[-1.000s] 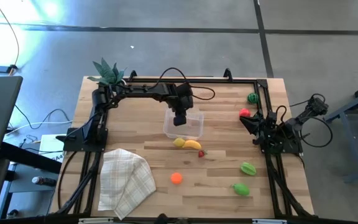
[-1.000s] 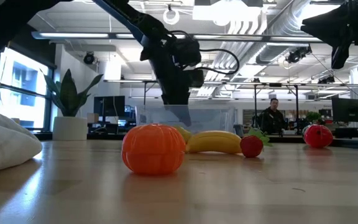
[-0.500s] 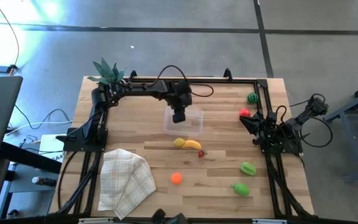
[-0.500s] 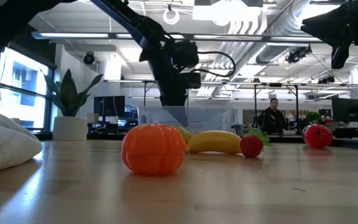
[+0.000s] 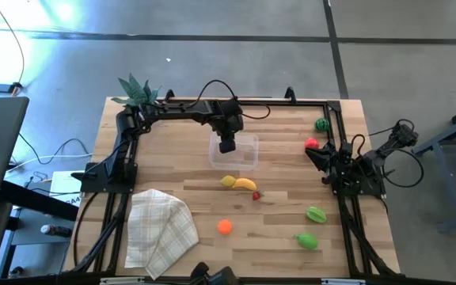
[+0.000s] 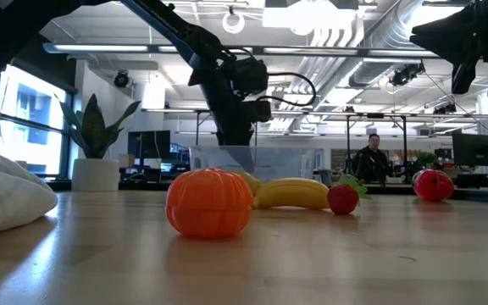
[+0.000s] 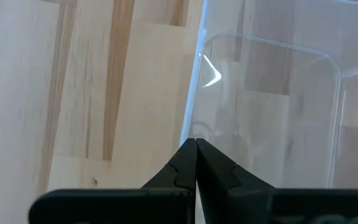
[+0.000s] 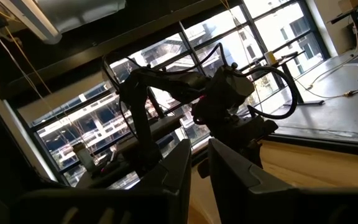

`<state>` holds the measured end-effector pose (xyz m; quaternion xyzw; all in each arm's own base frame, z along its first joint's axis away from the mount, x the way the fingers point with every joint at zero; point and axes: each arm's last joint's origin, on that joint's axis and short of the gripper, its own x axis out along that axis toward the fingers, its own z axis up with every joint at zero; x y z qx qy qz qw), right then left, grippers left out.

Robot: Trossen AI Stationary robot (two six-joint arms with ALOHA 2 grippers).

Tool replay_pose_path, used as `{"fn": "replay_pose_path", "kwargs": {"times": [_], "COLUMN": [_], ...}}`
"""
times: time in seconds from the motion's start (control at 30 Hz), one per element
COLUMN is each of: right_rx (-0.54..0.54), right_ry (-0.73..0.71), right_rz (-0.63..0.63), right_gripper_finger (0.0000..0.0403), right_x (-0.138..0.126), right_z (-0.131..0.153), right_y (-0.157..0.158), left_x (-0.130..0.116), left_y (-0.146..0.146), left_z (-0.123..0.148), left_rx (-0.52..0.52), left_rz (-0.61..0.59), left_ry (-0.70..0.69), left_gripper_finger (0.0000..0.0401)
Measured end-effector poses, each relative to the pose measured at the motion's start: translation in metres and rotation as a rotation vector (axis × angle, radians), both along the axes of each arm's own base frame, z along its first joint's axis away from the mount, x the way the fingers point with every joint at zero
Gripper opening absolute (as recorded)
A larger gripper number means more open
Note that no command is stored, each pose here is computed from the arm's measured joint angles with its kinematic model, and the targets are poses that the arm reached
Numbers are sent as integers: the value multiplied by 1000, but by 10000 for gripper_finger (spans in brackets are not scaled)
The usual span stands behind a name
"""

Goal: Pick and placing Produce into tupperware
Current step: Move the transparent bin to the top center of the table, then put the starfruit into the transparent bin

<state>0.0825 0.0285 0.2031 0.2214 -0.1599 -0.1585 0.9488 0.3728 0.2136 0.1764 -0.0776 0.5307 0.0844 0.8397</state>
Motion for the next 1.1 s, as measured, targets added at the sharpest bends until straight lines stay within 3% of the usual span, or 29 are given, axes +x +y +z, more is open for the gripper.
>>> {"fn": "replay_pose_path", "kwargs": {"times": [0.2, 0.37, 0.57, 0.73, 0.9, 1.1], "right_rx": [-2, -1, -2, -1, 2, 1], "right_ry": [2, 2, 2, 2, -3, -11], "right_rz": [0, 0, 0, 0, 0, 4], "right_gripper_finger": [45, 45, 45, 45, 45, 45], "right_x": [0, 0, 0, 0, 0, 0], "right_z": [0, 0, 0, 0, 0, 1], "right_y": [0, 0, 0, 0, 0, 0], "left_x": [4, 17, 30, 23, -14, -87], "left_y": [-1, -6, -24, -47, -81, -118], "left_z": [5, 30, 96, 173, 251, 296], "left_rx": [-23, -34, 37, 150, 321, 421], "left_rz": [-23, -79, -214, -294, -318, -276], "left_ry": [-38, -102, -104, -136, -210, -225], "left_gripper_finger": [1, 1, 1, 1, 0, 0]}}
